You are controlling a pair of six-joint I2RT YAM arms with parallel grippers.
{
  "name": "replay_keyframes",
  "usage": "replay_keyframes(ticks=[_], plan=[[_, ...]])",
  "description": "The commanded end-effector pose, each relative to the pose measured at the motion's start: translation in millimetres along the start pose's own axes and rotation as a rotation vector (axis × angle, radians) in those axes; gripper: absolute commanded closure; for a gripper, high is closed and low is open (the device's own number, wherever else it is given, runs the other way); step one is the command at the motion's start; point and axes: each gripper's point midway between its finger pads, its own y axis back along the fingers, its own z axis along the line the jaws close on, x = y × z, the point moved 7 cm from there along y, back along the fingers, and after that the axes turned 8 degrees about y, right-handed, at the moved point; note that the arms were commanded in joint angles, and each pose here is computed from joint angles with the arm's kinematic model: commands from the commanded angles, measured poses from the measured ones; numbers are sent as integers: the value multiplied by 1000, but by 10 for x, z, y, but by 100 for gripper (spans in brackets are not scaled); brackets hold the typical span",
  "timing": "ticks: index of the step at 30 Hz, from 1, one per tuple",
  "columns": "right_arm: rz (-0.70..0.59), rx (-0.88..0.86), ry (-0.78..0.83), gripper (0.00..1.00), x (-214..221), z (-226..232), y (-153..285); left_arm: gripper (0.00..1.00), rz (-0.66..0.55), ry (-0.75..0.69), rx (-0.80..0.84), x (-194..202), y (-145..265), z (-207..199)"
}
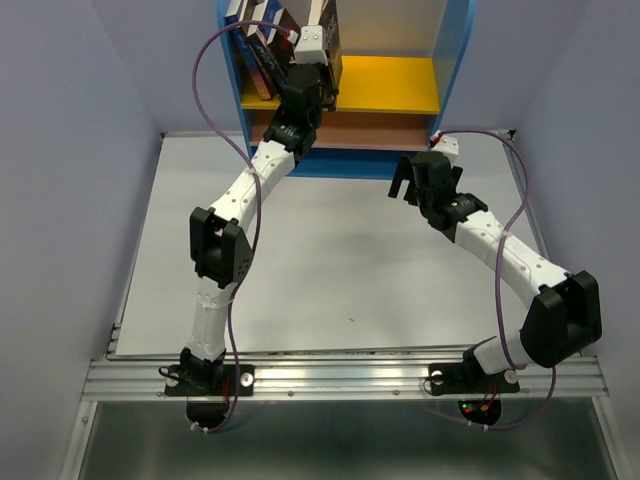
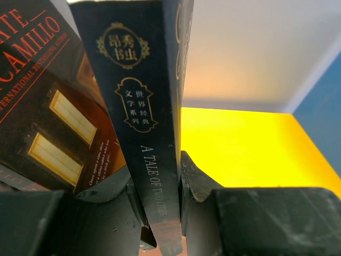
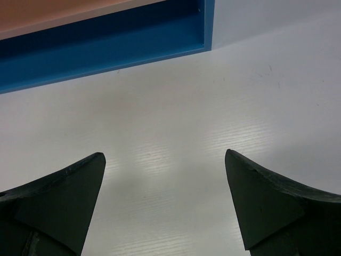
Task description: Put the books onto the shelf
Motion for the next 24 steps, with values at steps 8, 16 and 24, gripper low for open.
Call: replay_keyframes(ticks=[8,16,24], plan=[[-55,-24,-44,0,-222,46,37,100,-222,-50,-174,-840,-39,423],[-45,-29,-39,0,-196,56,20,79,-209,-48,-229,-912,-72,723],[-18,-67,-21,0,-160,130,-43,41,-206,-18,-220,-885,-53,708]])
